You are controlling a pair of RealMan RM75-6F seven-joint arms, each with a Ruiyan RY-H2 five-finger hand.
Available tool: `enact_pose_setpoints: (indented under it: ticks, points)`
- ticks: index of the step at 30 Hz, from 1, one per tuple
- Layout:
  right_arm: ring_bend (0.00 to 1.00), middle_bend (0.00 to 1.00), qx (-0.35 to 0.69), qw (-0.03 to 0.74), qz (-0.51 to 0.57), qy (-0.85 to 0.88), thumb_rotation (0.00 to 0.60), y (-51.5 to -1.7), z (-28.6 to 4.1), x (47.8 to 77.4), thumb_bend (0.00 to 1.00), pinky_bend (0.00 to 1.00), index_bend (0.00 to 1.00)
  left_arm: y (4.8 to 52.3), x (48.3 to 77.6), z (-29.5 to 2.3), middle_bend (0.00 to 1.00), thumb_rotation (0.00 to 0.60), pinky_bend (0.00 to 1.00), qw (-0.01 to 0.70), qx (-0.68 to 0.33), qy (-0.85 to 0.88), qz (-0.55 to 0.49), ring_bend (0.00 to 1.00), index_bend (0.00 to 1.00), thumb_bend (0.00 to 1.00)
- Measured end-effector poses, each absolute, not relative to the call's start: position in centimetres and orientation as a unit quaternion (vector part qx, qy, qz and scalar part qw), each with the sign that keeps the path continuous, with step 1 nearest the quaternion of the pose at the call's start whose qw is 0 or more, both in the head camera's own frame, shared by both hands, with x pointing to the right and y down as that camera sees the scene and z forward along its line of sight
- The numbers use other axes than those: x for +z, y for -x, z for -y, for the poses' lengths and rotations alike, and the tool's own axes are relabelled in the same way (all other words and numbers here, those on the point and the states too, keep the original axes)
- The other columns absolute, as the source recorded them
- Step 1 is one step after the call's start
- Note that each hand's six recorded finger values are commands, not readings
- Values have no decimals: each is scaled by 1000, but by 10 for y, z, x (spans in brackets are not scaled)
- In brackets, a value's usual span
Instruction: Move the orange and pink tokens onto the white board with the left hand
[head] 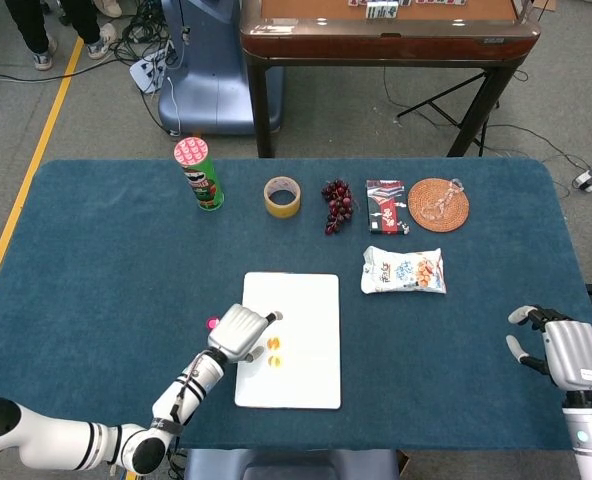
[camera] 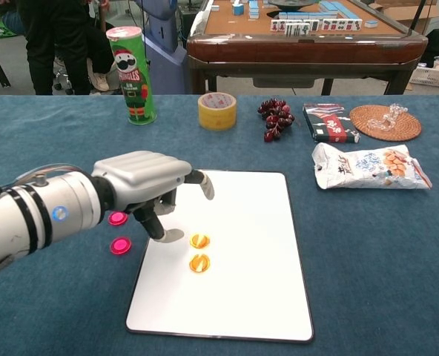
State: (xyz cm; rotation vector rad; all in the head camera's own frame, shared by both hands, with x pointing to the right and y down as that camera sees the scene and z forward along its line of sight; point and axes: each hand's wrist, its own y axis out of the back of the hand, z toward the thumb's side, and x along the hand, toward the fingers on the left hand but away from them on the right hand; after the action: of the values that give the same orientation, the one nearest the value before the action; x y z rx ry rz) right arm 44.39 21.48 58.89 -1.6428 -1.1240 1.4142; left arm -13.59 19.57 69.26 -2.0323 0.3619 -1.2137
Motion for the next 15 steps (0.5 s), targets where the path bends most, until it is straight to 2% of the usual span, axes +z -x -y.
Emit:
enact_pose_setpoints:
  ticks: [7,15]
  points:
    - [500,499,540,346,432,634,600,-441,-213,588,251,611,469,163,679,-205,1000,600,1000,352,-478,793,-142,1000,422,342]
    - [500,499,538,349,429,636,600,-436,-210,586,251,611,469,178,670,-219,1000,600,1000,360,-472,794,-132,1000,438,341]
